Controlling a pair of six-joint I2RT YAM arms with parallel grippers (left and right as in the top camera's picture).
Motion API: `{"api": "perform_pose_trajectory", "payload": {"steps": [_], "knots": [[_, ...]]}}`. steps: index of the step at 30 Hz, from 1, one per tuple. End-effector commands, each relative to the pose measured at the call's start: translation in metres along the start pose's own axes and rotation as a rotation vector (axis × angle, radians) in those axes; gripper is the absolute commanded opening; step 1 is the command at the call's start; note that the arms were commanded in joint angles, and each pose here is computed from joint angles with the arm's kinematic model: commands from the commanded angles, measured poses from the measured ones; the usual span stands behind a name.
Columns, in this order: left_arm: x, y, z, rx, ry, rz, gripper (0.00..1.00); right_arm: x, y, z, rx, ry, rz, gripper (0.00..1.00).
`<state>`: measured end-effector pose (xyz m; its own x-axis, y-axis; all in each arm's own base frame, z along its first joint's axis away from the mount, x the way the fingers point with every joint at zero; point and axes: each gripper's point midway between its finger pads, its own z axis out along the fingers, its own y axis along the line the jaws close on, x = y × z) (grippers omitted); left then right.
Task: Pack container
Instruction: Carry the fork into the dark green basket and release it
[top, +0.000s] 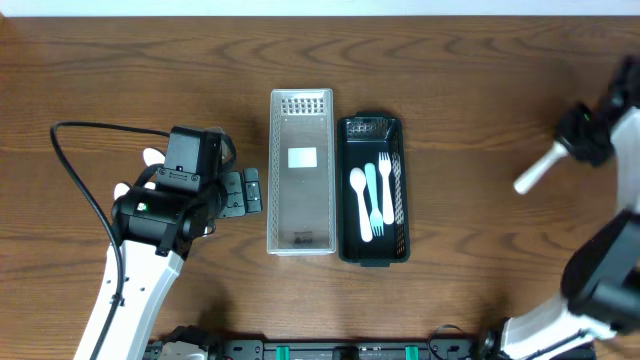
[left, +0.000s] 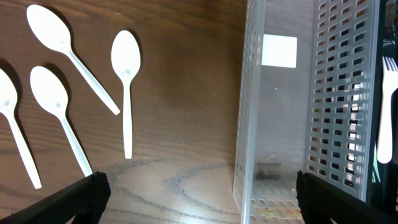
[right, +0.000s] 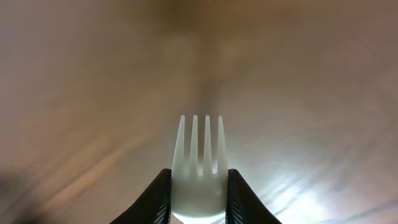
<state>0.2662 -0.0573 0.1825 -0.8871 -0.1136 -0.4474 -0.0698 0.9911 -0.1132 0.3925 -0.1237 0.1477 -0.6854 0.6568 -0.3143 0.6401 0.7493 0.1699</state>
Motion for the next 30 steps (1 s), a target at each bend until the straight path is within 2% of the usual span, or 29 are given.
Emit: {"api": "perform_pose_trajectory", "payload": {"steps": [1,5,10,17,24,29,30], "knots": [[-0.004,0.002,-0.004,-0.01,-0.016,0.012,0.98,0.023,0.075,-0.064,-0.163,-0.073,-0.217,0.01],[-0.004,0.003,-0.004,-0.01,-0.015,0.012,0.98,0.076,0.141,-0.102,-0.276,-0.079,-0.41,0.01],[-0.002,0.003,-0.004,-0.012,-0.009,0.012,0.98,0.149,0.189,-0.106,-0.33,0.016,-0.565,0.01],[-0.001,0.003,-0.004,-0.014,-0.005,0.012,0.98,0.219,0.218,-0.066,-0.282,0.164,-0.715,0.01],[-0.001,0.003,-0.004,-0.014,-0.005,0.012,0.98,0.267,0.217,-0.005,-0.16,0.324,-0.792,0.01],[-0.001,0.003,-0.004,-0.014,-0.005,0.012,0.98,0.281,0.214,0.012,-0.129,0.37,-0.808,0.11],[-0.001,0.003,-0.004,-0.014,-0.005,0.012,0.98,0.28,0.215,0.012,-0.13,0.368,-0.808,0.21]]}}
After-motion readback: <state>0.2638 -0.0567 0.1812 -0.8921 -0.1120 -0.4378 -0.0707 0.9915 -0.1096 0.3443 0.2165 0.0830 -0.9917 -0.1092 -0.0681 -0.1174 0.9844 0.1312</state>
